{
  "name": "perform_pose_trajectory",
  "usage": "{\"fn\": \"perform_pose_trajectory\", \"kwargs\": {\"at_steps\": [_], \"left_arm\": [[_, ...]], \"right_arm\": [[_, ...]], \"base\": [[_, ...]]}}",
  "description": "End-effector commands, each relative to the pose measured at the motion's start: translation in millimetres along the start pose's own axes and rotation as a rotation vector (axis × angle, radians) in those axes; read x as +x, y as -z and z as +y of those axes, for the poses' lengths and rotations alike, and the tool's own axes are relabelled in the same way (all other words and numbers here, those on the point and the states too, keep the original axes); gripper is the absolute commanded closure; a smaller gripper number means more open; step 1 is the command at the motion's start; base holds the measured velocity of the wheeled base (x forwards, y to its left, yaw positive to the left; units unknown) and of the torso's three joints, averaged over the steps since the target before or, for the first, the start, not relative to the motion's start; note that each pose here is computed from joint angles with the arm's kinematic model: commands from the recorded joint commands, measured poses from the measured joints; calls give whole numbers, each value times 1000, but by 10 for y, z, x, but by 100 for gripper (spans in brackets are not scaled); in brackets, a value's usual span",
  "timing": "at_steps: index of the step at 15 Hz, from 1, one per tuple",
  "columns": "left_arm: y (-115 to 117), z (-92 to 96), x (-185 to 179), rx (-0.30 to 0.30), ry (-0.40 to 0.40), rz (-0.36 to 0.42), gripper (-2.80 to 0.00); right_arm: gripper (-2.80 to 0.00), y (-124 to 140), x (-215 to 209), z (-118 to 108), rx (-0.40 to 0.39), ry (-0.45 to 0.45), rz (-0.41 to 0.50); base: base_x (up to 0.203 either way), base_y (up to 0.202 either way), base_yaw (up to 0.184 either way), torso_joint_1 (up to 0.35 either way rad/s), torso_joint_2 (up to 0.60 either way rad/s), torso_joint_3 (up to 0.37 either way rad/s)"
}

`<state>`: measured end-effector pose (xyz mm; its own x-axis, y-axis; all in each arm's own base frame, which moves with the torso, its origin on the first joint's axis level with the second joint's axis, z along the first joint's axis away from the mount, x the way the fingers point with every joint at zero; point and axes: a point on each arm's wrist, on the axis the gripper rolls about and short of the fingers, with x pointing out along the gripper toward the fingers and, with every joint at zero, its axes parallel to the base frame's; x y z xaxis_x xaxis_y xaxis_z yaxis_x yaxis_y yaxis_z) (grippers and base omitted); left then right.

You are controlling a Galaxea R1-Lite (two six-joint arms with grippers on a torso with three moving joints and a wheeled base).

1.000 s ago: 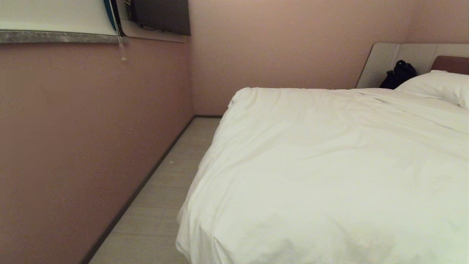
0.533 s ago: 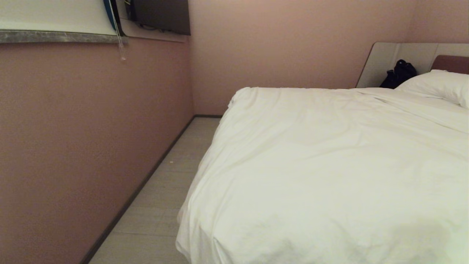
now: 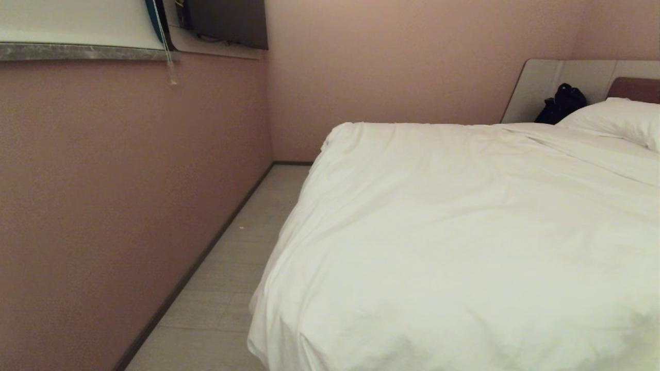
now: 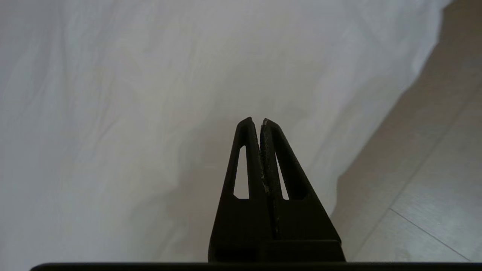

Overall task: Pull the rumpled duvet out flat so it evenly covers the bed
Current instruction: Flatten the corners of the folded blanket

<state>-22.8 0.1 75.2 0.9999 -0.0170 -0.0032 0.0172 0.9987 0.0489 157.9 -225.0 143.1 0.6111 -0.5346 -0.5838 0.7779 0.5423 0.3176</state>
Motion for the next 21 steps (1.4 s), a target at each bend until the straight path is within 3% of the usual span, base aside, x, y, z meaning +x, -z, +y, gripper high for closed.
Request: {"fn": "perform_pose_trajectory", "kwargs": {"at_steps": [1,5,14,15,21], "left_arm": [[0,0,0,0,0,0,0],[0,0,0,0,0,0,0],[0,0,0,0,0,0,0],[0,0,0,0,0,0,0],[0,0,0,0,0,0,0]], "right_arm": [[0,18,281,-123,32,-182,74],[0,7,609,-370,74,-148,86],[0,-99,856,-1027,181,-74,61],[-280,-78,878,-1095,185,-62,66],[-280,-66,1012,-1336,205,-34,69]], "base": [[0,0,0,0,0,0],[0,0,0,0,0,0],[0,0,0,0,0,0],[0,0,0,0,0,0],[0,0,0,0,0,0]]}}
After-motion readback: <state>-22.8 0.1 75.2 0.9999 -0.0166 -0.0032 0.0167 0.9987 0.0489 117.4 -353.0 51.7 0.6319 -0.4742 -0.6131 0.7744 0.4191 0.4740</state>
